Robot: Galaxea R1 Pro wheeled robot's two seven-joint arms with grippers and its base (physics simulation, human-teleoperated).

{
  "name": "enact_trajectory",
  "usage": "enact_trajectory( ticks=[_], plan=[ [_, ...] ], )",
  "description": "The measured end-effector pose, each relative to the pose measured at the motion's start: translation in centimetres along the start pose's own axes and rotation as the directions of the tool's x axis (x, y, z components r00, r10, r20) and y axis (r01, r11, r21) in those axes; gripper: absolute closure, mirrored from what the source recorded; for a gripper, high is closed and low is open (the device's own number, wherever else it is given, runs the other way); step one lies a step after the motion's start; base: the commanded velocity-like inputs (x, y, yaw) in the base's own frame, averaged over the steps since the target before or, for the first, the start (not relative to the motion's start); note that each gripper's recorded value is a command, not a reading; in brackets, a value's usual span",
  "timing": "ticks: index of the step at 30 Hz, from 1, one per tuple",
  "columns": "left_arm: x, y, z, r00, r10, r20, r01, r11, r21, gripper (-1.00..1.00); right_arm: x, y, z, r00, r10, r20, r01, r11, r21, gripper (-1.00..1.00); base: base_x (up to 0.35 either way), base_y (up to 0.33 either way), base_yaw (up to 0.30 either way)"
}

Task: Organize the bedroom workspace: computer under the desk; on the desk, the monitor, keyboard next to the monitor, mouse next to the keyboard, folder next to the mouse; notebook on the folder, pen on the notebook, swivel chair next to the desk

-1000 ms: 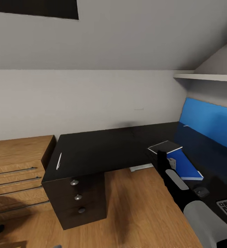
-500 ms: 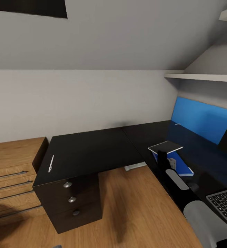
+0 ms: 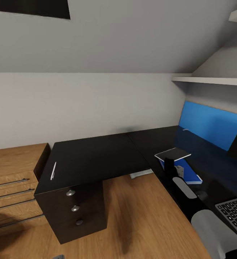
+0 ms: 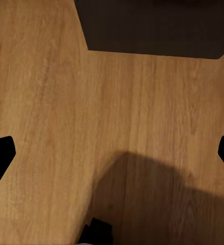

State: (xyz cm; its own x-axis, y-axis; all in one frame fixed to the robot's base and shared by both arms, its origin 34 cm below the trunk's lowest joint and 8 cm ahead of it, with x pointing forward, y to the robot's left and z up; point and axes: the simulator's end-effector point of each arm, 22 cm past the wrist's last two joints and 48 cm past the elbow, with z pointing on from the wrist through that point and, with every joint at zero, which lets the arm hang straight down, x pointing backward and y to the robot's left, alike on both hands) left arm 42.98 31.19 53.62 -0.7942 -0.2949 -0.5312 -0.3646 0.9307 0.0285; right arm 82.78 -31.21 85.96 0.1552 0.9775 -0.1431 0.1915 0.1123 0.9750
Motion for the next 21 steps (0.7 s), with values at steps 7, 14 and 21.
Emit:
enact_trajectory(
  ticks=[7, 14, 21],
  plan=[
    [-0.3, -0.1, 0.0, 1.0, -0.004, 0.012, 0.004, 1.0, 0.001, -1.0, -1.7, -1.9, -0.1, 0.998, -0.002, 0.069, -0.004, 0.997, 0.083, 1.0, 0.0, 0.0, 0.0],
    [-0.2, -0.1, 0.0, 1.0, -0.002, 0.012, 0.002, 1.0, 0.002, -1.0, -2.1, -2.2, -0.2, 0.996, -0.004, 0.088, -0.004, 0.995, 0.095, 1.0, 0.0, 0.0, 0.0],
    [-0.7, -0.4, -0.1, 0.999, -0.003, 0.034, 0.003, 1.0, 0.007, -1.0, -2.1, -2.2, -0.2, 0.996, -0.005, 0.088, -0.003, 0.995, 0.097, 1.0, 0.071, -0.066, 0.0]
  ],
)
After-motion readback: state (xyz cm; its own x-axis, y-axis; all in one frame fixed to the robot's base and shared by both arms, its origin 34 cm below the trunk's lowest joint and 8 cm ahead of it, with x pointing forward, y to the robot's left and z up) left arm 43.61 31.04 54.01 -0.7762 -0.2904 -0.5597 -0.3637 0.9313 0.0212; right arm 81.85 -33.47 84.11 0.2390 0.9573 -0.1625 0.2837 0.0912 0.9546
